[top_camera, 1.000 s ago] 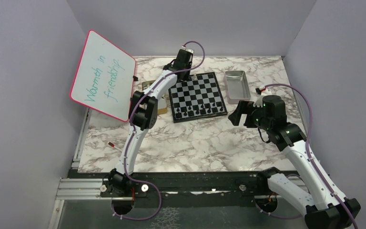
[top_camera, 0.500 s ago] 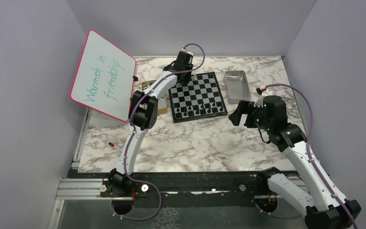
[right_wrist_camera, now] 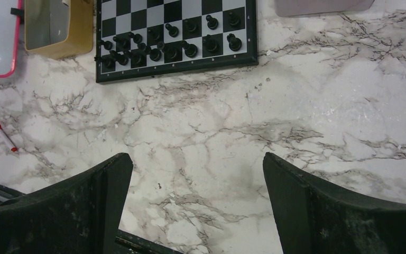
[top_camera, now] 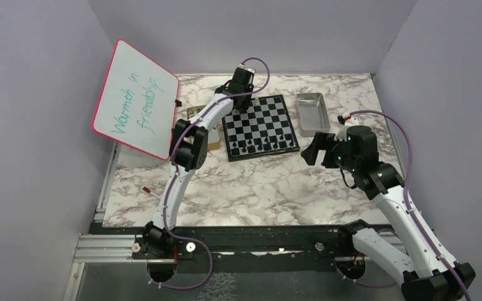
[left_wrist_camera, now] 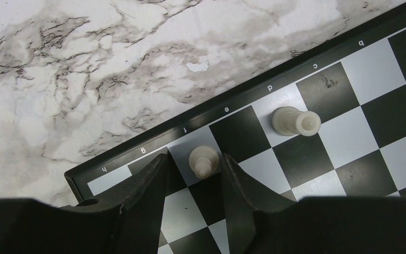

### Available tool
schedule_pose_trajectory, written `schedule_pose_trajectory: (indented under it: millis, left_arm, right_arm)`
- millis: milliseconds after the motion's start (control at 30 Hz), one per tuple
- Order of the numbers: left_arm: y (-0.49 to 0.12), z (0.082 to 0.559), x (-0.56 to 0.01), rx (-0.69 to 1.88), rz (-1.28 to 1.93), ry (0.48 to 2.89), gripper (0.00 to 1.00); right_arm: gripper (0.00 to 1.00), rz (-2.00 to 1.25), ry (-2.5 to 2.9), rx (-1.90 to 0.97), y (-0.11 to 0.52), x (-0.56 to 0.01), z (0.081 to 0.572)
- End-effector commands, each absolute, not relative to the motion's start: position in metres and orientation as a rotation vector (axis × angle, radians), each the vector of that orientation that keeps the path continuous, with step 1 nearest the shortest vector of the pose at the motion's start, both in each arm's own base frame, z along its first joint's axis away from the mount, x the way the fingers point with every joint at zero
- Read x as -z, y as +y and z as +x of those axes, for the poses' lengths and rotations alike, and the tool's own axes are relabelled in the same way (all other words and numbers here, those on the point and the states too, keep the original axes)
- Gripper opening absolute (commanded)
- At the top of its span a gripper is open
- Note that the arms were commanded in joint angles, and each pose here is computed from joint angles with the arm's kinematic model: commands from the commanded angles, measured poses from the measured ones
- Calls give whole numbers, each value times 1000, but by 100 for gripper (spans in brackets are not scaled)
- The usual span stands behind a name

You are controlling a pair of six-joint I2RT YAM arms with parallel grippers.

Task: Set up the chess pieces on the board
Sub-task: Place the chess piece on the chessboard.

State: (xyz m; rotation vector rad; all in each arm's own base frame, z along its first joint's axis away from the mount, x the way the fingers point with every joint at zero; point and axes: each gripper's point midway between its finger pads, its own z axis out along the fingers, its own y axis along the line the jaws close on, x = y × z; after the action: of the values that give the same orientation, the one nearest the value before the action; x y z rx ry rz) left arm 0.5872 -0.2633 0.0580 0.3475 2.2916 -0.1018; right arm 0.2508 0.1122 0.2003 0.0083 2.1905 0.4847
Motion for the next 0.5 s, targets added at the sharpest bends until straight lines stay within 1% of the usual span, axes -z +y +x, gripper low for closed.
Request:
schedule_pose_trajectory:
  millis: [0,467]
  left_arm:
    - [-261,589,-66,72,349,2270,42]
    - [-261,589,-61,66,351,2277,41]
  right_arm:
    - [100,19,2166,-473,110,-206,252]
    - [100,22,2169,-476,110,-205,252]
